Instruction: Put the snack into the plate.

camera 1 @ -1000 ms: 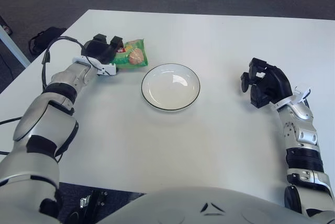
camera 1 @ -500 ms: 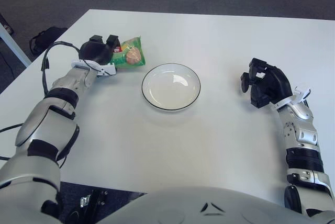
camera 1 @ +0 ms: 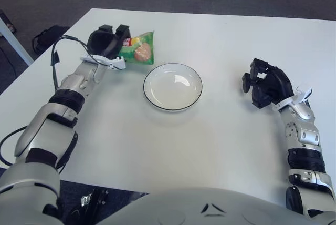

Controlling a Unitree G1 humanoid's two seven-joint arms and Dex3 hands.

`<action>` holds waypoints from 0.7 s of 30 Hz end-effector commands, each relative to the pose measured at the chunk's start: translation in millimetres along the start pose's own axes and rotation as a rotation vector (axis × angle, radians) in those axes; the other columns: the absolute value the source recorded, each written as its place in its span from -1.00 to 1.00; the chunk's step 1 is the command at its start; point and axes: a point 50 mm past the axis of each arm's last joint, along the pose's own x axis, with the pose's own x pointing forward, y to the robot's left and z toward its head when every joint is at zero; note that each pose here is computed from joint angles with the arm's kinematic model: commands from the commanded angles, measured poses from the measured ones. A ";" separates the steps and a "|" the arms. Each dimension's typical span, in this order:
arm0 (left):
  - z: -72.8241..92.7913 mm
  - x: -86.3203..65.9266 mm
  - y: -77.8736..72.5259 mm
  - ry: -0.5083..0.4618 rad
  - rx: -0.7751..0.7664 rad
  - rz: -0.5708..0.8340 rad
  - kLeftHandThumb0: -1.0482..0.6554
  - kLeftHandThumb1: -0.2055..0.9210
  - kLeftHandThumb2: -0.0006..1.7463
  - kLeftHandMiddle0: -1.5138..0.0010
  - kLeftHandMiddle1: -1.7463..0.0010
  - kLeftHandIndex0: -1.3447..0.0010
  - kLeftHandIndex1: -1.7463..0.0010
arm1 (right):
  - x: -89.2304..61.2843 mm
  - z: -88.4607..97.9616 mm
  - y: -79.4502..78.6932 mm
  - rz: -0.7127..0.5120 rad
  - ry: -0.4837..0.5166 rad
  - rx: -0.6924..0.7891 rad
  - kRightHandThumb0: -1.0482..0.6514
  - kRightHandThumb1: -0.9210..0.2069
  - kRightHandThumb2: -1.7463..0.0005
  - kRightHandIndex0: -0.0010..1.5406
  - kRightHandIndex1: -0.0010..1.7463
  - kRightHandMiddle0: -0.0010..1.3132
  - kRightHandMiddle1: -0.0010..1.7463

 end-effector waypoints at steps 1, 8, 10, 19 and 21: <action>15.8 -4.3 14.9 -0.043 -0.081 0.079 0.23 -0.44 0.78 0.00 -0.97 0.18 -1.00 | -0.7 3.5 -2.0 -0.013 0.019 -0.016 0.22 0.80 -1.00 0.19 0.89 0.12 1.00; 29.6 -7.8 31.0 -0.082 -0.202 0.094 0.23 -0.45 0.78 -0.04 -0.94 0.19 -1.00 | -1.0 2.9 -0.8 -0.018 0.035 -0.012 0.22 0.80 -1.00 0.18 0.90 0.11 1.00; 31.1 -7.6 34.6 -0.090 -0.222 0.099 0.23 -0.46 0.78 -0.05 -0.94 0.19 -1.00 | -0.9 2.6 0.2 -0.018 0.039 -0.011 0.22 0.79 -1.00 0.18 0.91 0.11 1.00; 64.3 -14.8 49.2 -0.248 -0.382 0.140 0.23 -0.48 0.80 -0.06 -0.95 0.18 -1.00 | -1.7 1.9 1.2 -0.011 0.057 -0.013 0.22 0.78 -1.00 0.16 0.93 0.10 1.00; 72.9 -18.1 49.9 -0.295 -0.411 0.130 0.23 -0.48 0.81 -0.06 -0.95 0.18 -1.00 | -1.6 1.8 1.7 -0.010 0.058 -0.013 0.22 0.78 -1.00 0.16 0.94 0.10 1.00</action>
